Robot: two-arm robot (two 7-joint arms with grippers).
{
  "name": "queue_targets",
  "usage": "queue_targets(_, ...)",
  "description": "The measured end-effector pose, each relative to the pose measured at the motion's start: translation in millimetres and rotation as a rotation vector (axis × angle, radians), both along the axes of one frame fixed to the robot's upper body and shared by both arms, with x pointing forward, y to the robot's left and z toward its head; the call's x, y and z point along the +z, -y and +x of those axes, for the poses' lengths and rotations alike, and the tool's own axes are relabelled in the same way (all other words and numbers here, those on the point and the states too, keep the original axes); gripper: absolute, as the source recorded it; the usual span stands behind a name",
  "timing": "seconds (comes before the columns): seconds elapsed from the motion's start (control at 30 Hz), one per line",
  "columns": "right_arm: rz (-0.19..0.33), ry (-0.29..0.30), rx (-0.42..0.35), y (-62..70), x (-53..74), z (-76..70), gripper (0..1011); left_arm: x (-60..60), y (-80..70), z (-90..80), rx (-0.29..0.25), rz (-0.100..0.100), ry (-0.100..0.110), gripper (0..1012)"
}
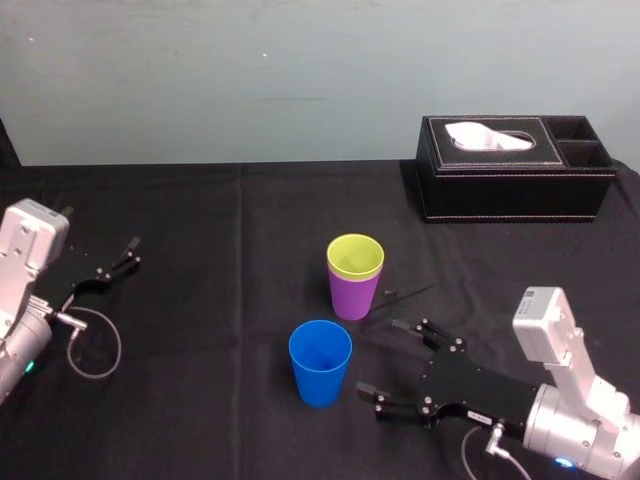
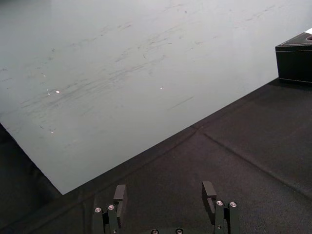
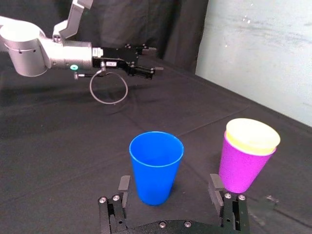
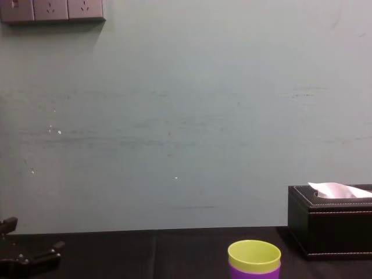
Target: Stack the three plastic cups sequentially using one hand.
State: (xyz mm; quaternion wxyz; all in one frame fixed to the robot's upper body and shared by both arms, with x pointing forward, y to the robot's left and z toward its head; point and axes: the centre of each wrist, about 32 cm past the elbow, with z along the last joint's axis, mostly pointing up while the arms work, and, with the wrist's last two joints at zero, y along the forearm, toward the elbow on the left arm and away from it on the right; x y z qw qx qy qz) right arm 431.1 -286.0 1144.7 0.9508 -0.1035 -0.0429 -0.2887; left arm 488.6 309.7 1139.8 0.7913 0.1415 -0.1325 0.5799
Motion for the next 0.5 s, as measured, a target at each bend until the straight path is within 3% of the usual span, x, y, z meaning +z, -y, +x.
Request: queue_targets(0.5, -0.017, -0.063, 0.044, -15.1, -12.0, 13.8, 1004, 0.0, 0.0, 0.0, 0.000, 0.000, 0.000, 1010)
